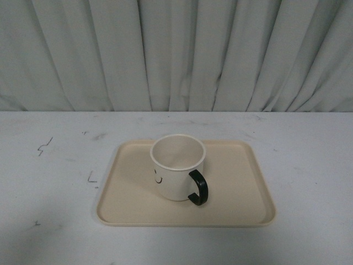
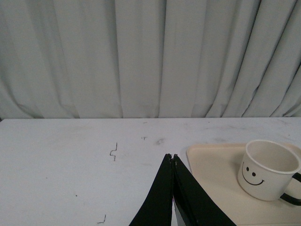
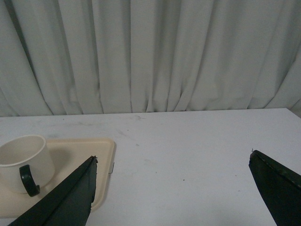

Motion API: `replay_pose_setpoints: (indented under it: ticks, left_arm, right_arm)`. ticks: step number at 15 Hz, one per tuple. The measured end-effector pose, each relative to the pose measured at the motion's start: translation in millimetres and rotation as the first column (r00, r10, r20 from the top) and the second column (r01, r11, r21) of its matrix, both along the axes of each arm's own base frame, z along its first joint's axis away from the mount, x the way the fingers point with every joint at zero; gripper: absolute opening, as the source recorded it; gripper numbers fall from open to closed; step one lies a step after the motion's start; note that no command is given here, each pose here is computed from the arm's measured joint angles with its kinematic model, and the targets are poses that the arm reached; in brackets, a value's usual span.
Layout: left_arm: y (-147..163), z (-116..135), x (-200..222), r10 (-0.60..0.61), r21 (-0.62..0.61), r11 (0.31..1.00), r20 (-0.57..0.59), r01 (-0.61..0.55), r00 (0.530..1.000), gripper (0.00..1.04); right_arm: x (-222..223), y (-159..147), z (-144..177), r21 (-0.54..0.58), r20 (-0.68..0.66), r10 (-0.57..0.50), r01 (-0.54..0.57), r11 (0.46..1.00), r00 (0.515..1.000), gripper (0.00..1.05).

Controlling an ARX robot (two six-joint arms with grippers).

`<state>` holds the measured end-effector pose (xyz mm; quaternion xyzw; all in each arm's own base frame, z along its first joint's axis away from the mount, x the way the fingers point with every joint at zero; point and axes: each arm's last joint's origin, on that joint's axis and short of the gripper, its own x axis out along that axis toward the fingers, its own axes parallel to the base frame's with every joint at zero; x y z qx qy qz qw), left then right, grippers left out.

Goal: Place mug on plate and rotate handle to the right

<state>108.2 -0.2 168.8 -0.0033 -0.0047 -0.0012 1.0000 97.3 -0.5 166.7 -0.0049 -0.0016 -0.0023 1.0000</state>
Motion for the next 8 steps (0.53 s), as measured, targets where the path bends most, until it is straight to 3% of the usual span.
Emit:
replay_pose_setpoints:
  ticks: [5,8]
  left_arm:
    - [0.0,-3.8,-10.5,0.0,0.0,1.0,-0.017,0.0,1.0,0.02]
    - [0.0,-3.5,-10.5,0.0,0.0,1.0,-0.013,0.0,1.0,0.37]
  right_arm:
    - [0.0,0.0,0.0,0.001,0.0,0.0,0.0,1.0,1.0,0.98]
    - [0.0,0.0,0.0,0.001,0.0,0.0,0.0,1.0,1.0,0.98]
